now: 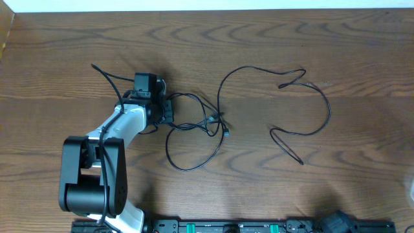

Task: Untangle cables
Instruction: 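Carry the white cable to the right table edge and lower it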

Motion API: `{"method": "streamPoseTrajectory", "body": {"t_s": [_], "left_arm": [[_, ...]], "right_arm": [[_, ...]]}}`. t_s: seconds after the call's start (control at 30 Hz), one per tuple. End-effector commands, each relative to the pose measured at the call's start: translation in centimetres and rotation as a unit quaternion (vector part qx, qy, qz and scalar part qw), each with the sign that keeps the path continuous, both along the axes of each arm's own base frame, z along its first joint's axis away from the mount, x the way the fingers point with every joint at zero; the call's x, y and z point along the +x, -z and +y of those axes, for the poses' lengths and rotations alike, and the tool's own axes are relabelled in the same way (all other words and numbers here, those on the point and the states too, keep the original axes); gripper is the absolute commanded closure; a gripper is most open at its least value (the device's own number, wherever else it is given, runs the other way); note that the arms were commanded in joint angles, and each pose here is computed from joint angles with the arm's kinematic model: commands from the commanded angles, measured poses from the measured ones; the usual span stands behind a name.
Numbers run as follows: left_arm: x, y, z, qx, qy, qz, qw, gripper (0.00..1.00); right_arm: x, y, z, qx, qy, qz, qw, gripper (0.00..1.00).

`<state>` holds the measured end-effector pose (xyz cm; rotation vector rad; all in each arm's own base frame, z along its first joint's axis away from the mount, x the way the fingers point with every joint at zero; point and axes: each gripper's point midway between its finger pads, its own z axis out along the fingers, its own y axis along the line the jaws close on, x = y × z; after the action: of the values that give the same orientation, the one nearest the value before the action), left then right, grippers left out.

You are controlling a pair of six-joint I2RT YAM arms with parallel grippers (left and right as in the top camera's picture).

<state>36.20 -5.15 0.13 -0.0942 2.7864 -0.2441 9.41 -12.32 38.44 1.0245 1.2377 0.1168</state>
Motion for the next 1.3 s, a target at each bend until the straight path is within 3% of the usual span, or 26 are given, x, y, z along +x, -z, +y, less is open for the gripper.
{"method": "streamPoseTrajectory", "body": {"t_s": [0.0,0.4,0.7,0.73,0.93,1.27], "left_arm": [[-0.2,0.3,0.4,0.006,-0.007,0.004,1.0,0.92],[-0.2,0.3,0.4,0.006,-0.007,0.004,1.0,0.92],[-0.2,0.3,0.4,0.006,-0.007,0.004,1.0,0.92],[-0.2,0.3,0.4,0.006,-0.007,0.003,1.0,0.92],[-0.2,0.3,0.4,0.006,-0.007,0.003,1.0,0.92],[-0.2,0.3,0.4,0.006,-0.007,0.003,1.0,0.92]], "right_arm": [[0.8,0.0,1.5,-0.03,-0.056,0.021,0.998,0.99],[3.5,-0.3,4.3,-0.104,-0.122,0.073,0.984,0.99],[9.4,-4.0,8.3,-0.198,-0.163,0.153,0.954,0.99],[11.3,-5.7,9.7,-0.232,-0.182,0.185,0.937,0.99],[14.8,-7.7,11.6,-0.283,-0.197,0.259,0.902,0.99],[20.6,-8.1,8.4,-0.325,-0.127,0.354,0.868,0.99]]}}
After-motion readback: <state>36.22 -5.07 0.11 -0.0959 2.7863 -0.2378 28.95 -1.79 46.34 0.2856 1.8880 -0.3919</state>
